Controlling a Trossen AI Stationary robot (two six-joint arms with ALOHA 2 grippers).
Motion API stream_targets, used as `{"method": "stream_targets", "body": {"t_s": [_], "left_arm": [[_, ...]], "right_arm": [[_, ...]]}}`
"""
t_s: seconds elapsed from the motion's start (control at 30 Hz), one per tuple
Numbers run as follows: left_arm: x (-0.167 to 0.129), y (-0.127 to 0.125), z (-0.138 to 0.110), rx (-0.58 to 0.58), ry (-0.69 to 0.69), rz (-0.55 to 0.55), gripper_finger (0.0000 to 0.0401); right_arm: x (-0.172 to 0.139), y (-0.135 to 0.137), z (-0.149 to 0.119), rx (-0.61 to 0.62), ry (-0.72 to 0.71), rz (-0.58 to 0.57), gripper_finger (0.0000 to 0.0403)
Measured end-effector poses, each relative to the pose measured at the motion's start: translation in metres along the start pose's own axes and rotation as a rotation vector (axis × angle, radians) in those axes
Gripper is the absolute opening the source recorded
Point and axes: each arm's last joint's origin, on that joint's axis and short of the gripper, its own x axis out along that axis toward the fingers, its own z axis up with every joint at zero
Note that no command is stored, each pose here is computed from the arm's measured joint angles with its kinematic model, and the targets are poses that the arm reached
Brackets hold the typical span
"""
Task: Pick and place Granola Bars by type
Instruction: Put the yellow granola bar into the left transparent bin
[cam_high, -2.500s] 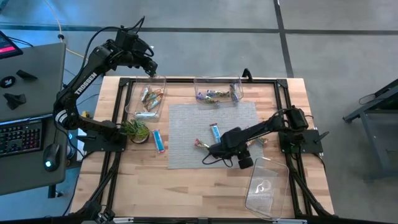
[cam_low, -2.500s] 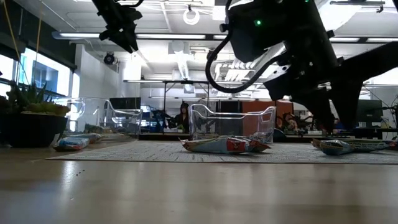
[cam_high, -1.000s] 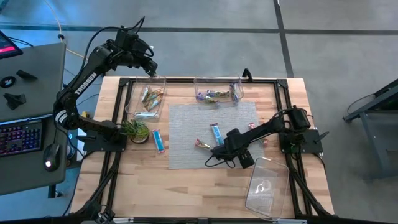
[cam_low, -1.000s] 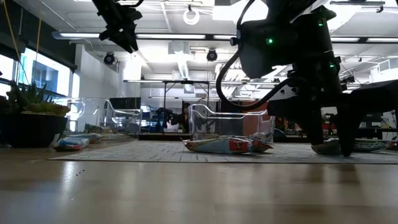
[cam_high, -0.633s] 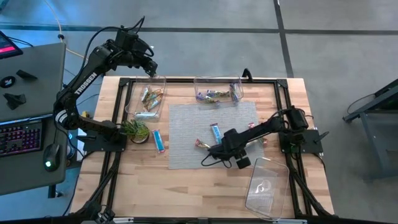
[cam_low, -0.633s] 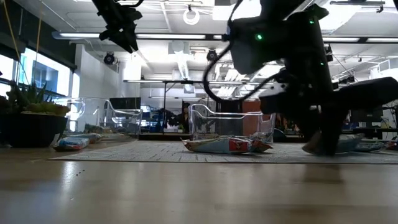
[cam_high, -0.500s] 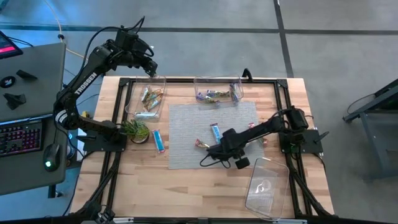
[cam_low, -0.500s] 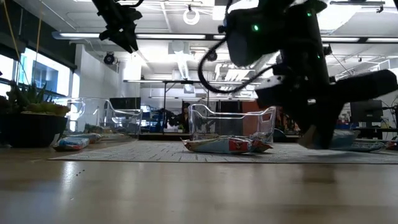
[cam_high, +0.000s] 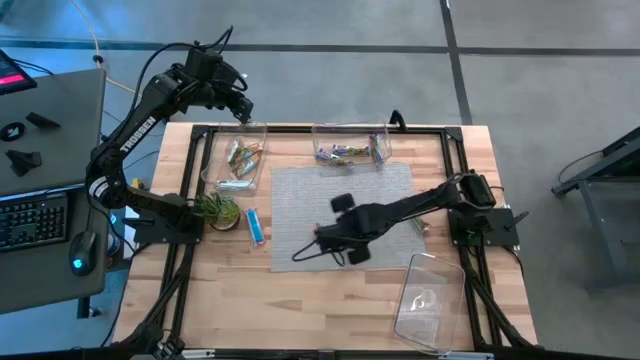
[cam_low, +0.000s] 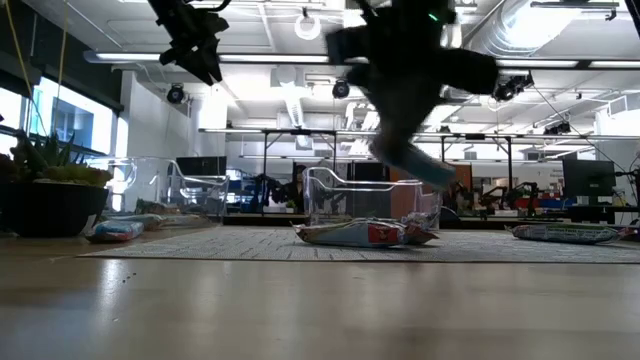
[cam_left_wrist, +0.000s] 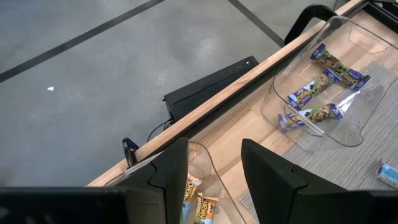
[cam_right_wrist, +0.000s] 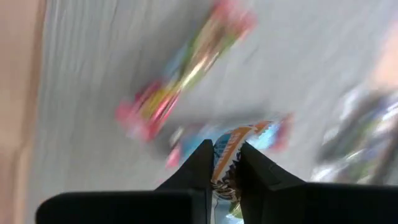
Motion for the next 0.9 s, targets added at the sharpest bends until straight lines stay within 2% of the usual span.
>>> {"method": "stream_targets", "body": {"t_s": [0.1, 0.2, 0.33, 0.43, 0.5, 0.6, 0.77, 0.9], "left_arm": [[0.000, 0.000, 0.000, 0.000, 0.000, 0.000, 0.0145], [0.000, 0.000, 0.000, 0.000, 0.000, 0.000, 0.0145], [0.000, 0.000, 0.000, 0.000, 0.000, 0.000, 0.0145], [0.000, 0.000, 0.000, 0.000, 0.000, 0.000, 0.0145], [0.000, 0.000, 0.000, 0.000, 0.000, 0.000, 0.0145], [0.000, 0.000, 0.000, 0.000, 0.000, 0.000, 0.0145], [0.000, 0.000, 0.001, 0.008, -0.011, 0.003, 0.0145], [0.000, 0.000, 0.004, 0.010, -0.038, 0.004, 0.0145]], "right_arm": [[-0.012, -0.016, 0.021, 0.001, -0.176, -0.118, 0.0036], [-0.017, -0.043, 0.046, 0.080, -0.445, -0.257, 0.0032], [-0.019, -0.088, 0.065, 0.263, -0.913, -0.336, 0.0031], [-0.016, -0.119, 0.062, 0.454, -1.286, -0.339, 0.0035], [-0.005, -0.134, 0.056, 0.580, -1.446, -0.331, 0.0035], [0.024, -0.149, 0.053, 0.704, -1.534, -0.322, 0.0032], [0.065, -0.170, 0.067, 0.892, -1.526, -0.299, 0.0030], [0.090, -0.181, 0.088, 0.880, -1.540, -0.274, 0.0033]]}}
